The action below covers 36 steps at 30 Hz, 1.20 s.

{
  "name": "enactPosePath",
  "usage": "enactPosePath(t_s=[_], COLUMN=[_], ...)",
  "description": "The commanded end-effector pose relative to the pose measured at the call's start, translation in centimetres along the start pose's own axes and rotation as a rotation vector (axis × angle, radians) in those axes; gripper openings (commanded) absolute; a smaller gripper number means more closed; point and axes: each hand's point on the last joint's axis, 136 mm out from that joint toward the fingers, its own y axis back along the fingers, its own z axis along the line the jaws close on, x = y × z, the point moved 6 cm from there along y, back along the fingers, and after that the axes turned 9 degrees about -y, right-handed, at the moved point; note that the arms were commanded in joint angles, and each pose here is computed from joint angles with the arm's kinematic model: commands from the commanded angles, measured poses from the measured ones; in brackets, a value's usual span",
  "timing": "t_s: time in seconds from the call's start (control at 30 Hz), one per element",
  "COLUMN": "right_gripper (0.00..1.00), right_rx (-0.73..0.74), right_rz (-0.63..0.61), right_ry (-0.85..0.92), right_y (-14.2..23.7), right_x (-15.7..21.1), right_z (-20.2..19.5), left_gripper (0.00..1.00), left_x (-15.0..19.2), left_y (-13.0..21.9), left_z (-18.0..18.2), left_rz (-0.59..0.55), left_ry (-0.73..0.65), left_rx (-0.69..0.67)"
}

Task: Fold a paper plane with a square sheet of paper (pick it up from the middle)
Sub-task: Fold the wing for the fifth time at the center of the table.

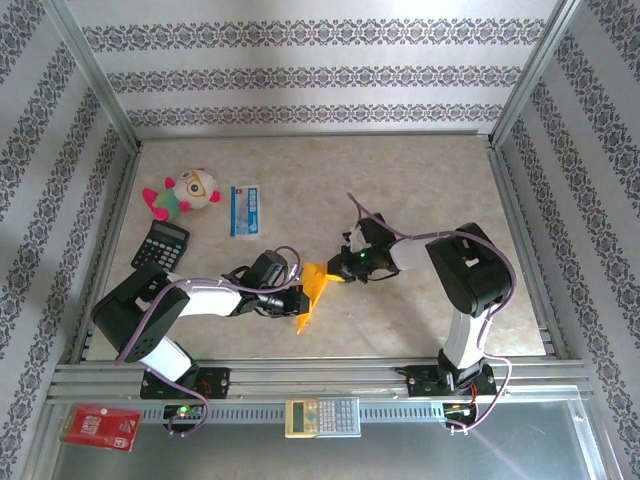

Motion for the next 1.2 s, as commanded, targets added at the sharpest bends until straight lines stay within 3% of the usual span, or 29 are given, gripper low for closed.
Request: enactPosePath(t_s=[0.0, 0.2, 0.43, 0.6, 0.93, 1.17], right_gripper=[0.07, 0.08, 0.08, 0.08, 0.08, 0.08], right_rx=[0.101, 0.022, -0.006, -0.012, 0.050, 0.068], right_rz=[-0.190, -0.204, -0.150, -0.107, -0.085, -0.081], right_ry=[-0.030, 0.053, 0.141, 0.153, 0.095, 0.073], right_y=[2.1, 4.3, 2.8, 0.9, -1.1, -1.0], right_x=[-4.7, -3.9, 0.8, 1.7, 0.4, 0.5], right_z=[-2.4, 0.6, 2.2, 2.6, -0.8, -2.3], left_gripper=[0.01, 0.01, 0.01, 0.01, 0.06, 0.21], left_x=[3.1, 2.4, -0.7, -2.7, -3.0, -5.6], left_y=[-0.6, -0.7, -1.6, -2.2, -1.9, -0.6], left_z=[3.3, 2.8, 1.9, 1.6, 1.0, -2.3], left_rz=[0.123, 0.108, 0.056, 0.038, 0.027, -0.068], left_ry=[0.057, 0.052, 0.038, 0.031, 0.030, -0.022], left_rx=[-0.163, -0.149, -0.114, -0.099, -0.077, 0.035])
